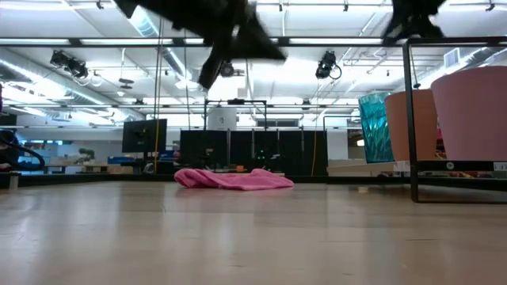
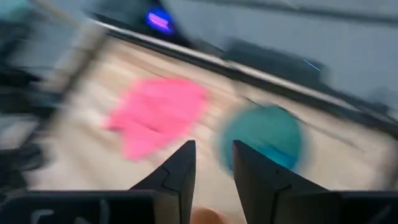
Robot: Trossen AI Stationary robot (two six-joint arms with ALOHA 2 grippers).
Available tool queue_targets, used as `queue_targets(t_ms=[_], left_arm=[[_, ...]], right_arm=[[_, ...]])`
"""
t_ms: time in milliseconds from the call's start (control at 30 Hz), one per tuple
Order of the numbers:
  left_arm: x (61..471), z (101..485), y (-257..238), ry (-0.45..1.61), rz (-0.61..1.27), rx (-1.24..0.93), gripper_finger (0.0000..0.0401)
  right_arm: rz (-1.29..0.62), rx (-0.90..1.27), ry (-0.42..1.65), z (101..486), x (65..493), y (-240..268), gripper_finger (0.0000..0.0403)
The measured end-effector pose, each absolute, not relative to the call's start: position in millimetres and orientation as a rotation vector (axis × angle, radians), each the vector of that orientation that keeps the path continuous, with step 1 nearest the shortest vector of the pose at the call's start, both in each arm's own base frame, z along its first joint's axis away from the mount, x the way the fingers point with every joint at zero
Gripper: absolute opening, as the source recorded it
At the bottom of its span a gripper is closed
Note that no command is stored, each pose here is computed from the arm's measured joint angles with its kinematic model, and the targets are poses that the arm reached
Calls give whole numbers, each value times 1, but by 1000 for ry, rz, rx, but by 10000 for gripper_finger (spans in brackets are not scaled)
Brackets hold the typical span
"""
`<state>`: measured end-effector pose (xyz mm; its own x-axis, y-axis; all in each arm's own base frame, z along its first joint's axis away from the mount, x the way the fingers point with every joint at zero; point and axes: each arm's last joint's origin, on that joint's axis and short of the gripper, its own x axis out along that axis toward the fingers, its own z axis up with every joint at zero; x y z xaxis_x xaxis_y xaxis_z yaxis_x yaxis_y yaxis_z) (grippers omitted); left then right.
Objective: Stack small to large cups/mugs on shelf
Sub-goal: Return to Home Position
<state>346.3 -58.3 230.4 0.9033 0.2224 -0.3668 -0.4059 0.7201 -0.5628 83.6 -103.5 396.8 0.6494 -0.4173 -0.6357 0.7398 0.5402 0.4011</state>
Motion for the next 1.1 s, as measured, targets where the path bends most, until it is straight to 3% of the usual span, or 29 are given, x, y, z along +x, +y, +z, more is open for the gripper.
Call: queue_targets(t_ms=[267, 500, 800, 967, 1100], left_arm=[[319, 315, -19, -76, 310, -566, 11], [247, 390, 6, -340, 327, -462, 21], [166, 435, -2, -513, 227, -477, 28], [136, 442, -6, -535, 169, -505, 20], [127, 443, -13, -498, 76, -395, 16]], right_arm=[[-165, 492, 42, 454, 89, -62, 109], [85, 293, -282, 494, 79, -35, 108], [208, 436, -273, 496, 77, -24, 108], [338, 332, -238, 495, 77, -17, 109], [421, 305, -232, 496, 77, -10, 109]])
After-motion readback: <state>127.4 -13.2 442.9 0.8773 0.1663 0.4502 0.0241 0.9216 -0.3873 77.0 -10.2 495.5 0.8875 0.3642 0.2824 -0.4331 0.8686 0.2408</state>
